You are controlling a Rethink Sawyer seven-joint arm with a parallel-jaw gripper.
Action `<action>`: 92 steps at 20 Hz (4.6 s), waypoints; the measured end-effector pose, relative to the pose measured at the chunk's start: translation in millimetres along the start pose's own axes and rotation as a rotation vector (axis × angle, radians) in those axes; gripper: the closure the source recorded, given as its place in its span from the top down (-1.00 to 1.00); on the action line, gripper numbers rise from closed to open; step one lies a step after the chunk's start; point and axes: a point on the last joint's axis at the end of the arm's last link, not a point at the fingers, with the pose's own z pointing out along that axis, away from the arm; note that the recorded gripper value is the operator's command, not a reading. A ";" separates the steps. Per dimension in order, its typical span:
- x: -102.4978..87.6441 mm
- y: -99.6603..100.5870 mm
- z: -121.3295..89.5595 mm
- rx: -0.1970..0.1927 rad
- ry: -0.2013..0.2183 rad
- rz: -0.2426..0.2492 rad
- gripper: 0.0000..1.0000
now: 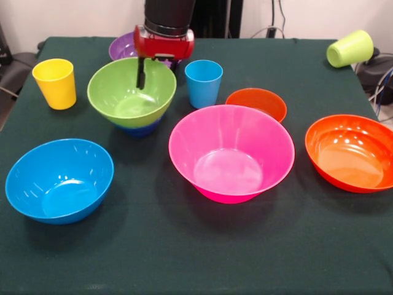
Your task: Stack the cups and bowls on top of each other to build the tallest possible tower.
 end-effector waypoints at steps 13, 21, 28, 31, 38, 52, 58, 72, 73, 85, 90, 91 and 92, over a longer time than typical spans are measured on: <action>-24.3 -11.4 -24.7 0.015 -0.059 0.026 1.00; -29.0 -7.2 -28.8 0.006 -0.051 0.027 1.00; -34.4 -4.3 -32.5 0.001 -0.060 0.023 1.00; -35.5 -2.8 -32.6 -0.002 -0.061 0.022 1.00; -35.5 -1.7 -33.1 -0.006 -0.051 0.026 1.00; -45.5 -7.0 -48.0 -0.017 -0.046 0.062 1.00; -50.1 -13.2 -52.8 -0.032 -0.048 0.093 1.00; -47.4 -15.0 -43.6 -0.093 -0.014 0.128 1.00; -48.2 -13.9 -43.8 -0.099 -0.011 0.127 1.00; -59.2 -2.3 -57.5 -0.133 0.016 0.131 1.00; -62.6 1.9 -67.7 -0.141 0.039 0.133 1.00; -63.5 2.6 -69.3 -0.142 0.040 0.133 1.00; -64.8 3.4 -71.2 -0.143 0.040 0.134 1.00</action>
